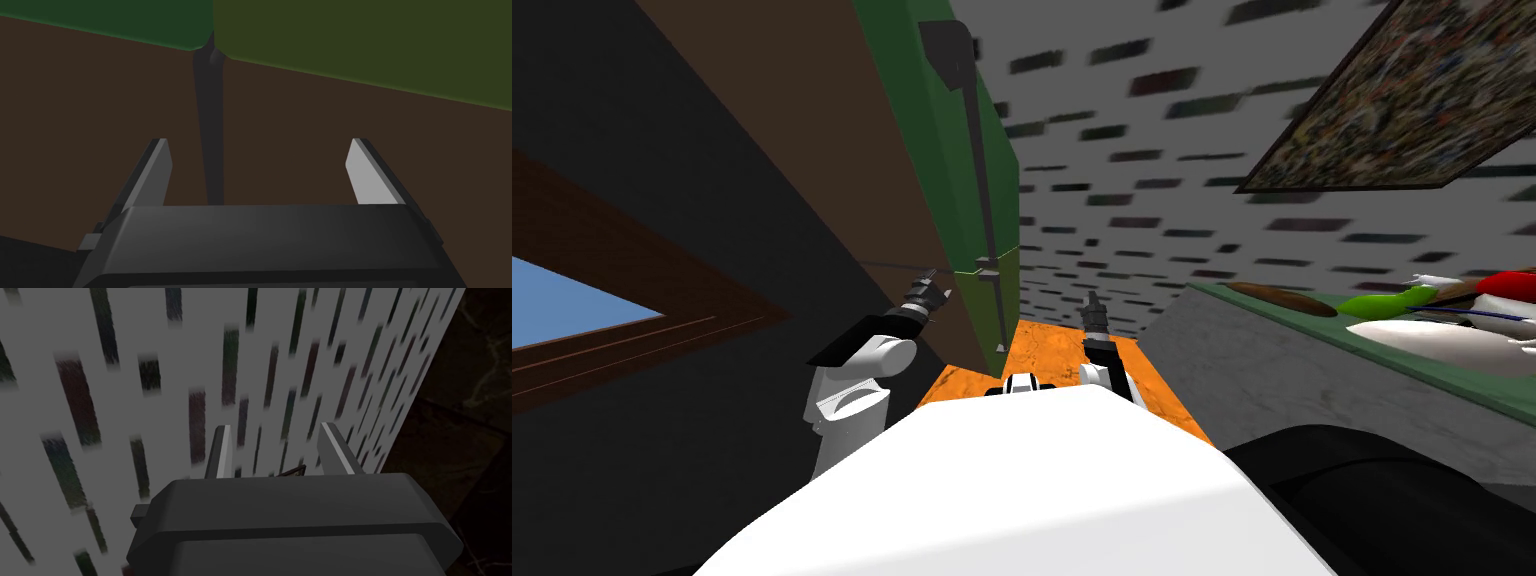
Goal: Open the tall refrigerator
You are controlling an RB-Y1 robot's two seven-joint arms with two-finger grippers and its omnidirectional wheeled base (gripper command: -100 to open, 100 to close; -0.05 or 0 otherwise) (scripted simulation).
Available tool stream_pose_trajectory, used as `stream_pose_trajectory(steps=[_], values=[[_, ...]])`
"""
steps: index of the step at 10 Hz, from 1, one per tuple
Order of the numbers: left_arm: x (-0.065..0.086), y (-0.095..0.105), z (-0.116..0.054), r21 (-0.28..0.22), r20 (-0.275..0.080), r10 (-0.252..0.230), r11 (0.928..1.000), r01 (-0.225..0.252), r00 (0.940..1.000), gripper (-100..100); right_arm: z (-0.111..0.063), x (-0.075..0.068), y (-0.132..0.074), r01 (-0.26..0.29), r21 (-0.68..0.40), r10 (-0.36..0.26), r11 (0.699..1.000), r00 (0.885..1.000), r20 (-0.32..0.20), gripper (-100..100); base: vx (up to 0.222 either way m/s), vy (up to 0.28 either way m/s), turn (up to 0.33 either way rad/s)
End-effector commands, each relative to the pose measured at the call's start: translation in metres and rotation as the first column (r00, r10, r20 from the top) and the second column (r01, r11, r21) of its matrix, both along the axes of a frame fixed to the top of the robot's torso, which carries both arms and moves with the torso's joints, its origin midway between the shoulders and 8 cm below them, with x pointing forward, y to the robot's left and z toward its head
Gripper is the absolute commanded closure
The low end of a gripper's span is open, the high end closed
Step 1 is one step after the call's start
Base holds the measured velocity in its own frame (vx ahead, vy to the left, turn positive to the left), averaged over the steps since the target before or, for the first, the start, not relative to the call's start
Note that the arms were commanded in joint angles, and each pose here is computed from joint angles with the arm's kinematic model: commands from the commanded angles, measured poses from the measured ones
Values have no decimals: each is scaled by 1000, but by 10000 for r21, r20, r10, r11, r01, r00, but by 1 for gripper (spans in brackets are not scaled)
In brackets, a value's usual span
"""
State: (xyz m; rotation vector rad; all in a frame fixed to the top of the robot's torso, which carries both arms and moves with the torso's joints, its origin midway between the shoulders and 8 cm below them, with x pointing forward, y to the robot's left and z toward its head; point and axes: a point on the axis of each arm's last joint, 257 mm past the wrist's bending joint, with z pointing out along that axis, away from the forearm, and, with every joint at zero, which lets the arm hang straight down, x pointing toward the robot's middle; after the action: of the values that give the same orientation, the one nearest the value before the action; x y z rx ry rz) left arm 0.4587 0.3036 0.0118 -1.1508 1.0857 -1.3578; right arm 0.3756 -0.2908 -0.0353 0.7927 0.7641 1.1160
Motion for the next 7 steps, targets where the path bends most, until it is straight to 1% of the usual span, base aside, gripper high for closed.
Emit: stream_pose_trajectory(steps=[1, 2, 4, 6, 7], values=[[2, -15, 1, -174, -204, -436, 9989, 433, 9988, -100, 0, 0, 0, 1, -1, -1, 10000, 10000, -1, 0, 28, -57, 53], [2, -18, 4, -196, -293, -580, 9982, 575, 9979, -100, 0, 0, 0, 0, -1, 0, 10000, 10000, 0, 0, 28, -70, 101], [-1, -26, 13, -170, -370, -861, 9962, 856, 9956, -100, 0, 0, 0, 0, 1, 0, 10000, 10000, 0, 0, 30, -130, 171], [-7, -35, 26, -50, -299, -1130, 9936, 1129, 9931, -100, 0, 0, 0, 0, 1, 0, 10000, 10000, 1, 0, 12, -129, 138], [-12, -40, 34, 43, -206, -1259, 9920, 1260, 9918, -100, 0, 0, 0, -1, 1, 1, 10000, 10000, 2, 0, -2, -148, 78]])
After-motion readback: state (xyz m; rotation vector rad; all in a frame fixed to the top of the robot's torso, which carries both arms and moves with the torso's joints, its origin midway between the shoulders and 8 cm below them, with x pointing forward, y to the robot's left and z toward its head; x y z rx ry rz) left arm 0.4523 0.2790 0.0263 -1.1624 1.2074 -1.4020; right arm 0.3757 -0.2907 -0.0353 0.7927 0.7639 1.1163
